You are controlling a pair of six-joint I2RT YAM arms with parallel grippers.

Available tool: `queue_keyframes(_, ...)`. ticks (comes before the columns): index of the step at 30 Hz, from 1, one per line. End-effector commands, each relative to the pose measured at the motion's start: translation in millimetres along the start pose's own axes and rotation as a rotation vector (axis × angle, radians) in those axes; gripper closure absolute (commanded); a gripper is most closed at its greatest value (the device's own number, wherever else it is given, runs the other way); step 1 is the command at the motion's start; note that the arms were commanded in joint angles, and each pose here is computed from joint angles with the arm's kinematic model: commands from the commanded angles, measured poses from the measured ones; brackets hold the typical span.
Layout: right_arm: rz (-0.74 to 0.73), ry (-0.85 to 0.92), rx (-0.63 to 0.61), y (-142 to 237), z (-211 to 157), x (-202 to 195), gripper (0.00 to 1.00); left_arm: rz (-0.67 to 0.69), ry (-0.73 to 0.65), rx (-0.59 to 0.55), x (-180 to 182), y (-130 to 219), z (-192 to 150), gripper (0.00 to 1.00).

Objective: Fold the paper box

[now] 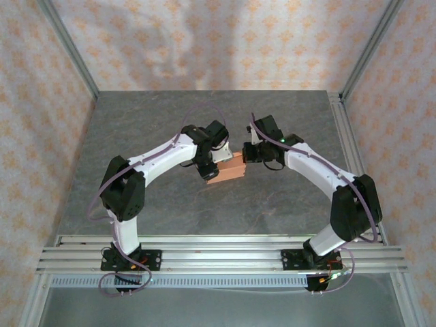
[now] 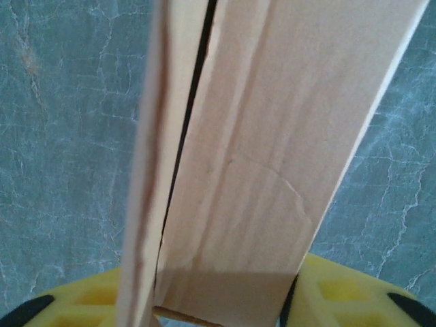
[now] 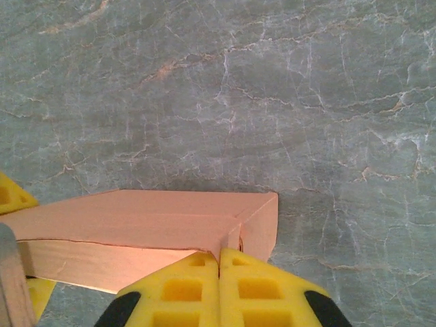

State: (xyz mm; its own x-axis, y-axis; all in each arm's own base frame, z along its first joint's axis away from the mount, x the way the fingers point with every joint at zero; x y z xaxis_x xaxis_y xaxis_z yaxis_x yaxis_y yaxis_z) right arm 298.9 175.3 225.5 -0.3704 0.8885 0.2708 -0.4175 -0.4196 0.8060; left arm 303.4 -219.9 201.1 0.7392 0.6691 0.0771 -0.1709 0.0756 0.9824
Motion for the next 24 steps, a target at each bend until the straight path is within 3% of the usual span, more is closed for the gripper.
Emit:
queue_keyframes(1, -0.037, 0.024, -0.021, 5, -2, -1, 1.0, -0.004, 0.013, 0.019, 0, -2, -3, 0.46)
queue_keyframes(17, -0.05, 0.038, -0.015, 1, -3, -2, 1.0, 0.008, 0.091, -0.131, 1, 28, -6, 0.04)
queue_keyframes(24, -0.056, 0.04, -0.011, 0, -3, -1, 1.0, 0.022, 0.228, -0.267, 10, 47, -14, 0.0)
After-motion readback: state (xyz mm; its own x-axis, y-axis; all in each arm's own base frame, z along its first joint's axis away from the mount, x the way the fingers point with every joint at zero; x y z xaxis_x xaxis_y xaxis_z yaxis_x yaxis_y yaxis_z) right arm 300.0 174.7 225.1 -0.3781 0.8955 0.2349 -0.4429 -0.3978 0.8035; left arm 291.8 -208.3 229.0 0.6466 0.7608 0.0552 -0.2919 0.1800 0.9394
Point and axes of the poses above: each hand's point on the last joint's axis, 136 mm out from that joint toward the fingers, its own y axis back along the fingers, its own x axis along the line the jaws close on, z = x × y, the point moved 10 cm from there along y, back along the fingers, and after that the axes turned 8 degrees about y, right-handed, at the moved point
